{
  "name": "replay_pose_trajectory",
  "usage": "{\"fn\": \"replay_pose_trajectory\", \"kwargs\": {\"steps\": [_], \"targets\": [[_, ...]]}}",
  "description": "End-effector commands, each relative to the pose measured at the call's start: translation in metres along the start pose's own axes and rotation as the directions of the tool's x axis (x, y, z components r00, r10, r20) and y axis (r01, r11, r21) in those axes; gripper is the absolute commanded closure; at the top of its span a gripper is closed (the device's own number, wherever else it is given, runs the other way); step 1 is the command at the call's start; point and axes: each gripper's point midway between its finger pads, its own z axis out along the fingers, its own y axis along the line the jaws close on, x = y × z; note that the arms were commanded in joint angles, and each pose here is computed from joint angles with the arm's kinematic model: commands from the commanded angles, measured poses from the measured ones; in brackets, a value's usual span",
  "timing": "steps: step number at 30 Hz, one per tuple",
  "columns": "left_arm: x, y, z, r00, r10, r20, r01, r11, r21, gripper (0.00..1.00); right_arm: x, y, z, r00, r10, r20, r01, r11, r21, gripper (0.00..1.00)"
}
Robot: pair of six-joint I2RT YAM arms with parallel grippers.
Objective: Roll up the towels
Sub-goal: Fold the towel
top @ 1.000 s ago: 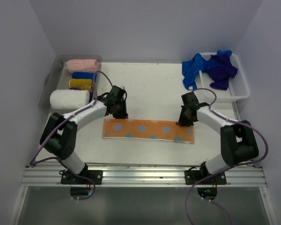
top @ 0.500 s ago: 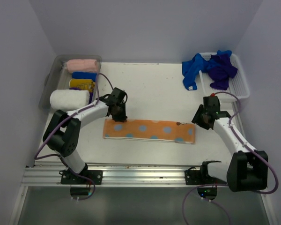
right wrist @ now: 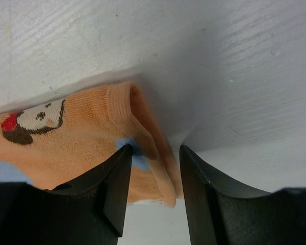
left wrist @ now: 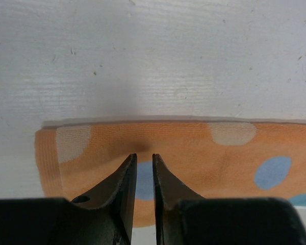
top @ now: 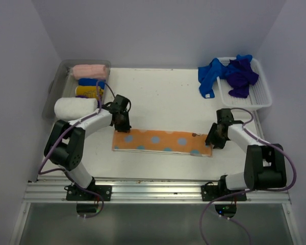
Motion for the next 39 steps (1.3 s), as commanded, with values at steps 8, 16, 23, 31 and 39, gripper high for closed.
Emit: {"fn": "replay_pose_trajectory", "kwargs": {"steps": [8, 16, 23, 31, 39], "targets": [[0.045, 0.014, 0.041, 0.992, 0.019, -0.122, -0.018, 1.000, 0.010, 0.80, 0.016, -0.001, 0.020, 0.999, 0.039, -0.024, -0.039, 0.999, -0.026, 0.97], [0.064, -0.020, 0.038, 0.988, 0.062, -0.140, -0.050, 0.995, 0.088, 0.80, -0.034, -0.015, -0.051, 0.967, 0.040, 0.252, -0.048, 0.998, 0.027, 1.00], [0.077, -0.077, 0.029, 0.983, 0.130, -0.131, -0.104, 0.977, 0.187, 0.80, -0.051, 0.006, -0.108, 0.944, 0.017, 0.329, 0.004, 0.998, -0.061, 1.00], [0.055, -0.106, -0.007, 0.982, 0.182, -0.054, -0.165, 0.959, 0.230, 0.78, -0.030, 0.085, -0.142, 0.935, -0.078, 0.346, 0.148, 0.972, -0.180, 1.00], [0.046, -0.041, -0.032, 0.992, 0.112, -0.051, -0.108, 0.991, 0.073, 0.89, 0.005, 0.154, -0.158, 0.913, -0.220, 0.342, 0.316, 0.914, -0.254, 1.00]]}}
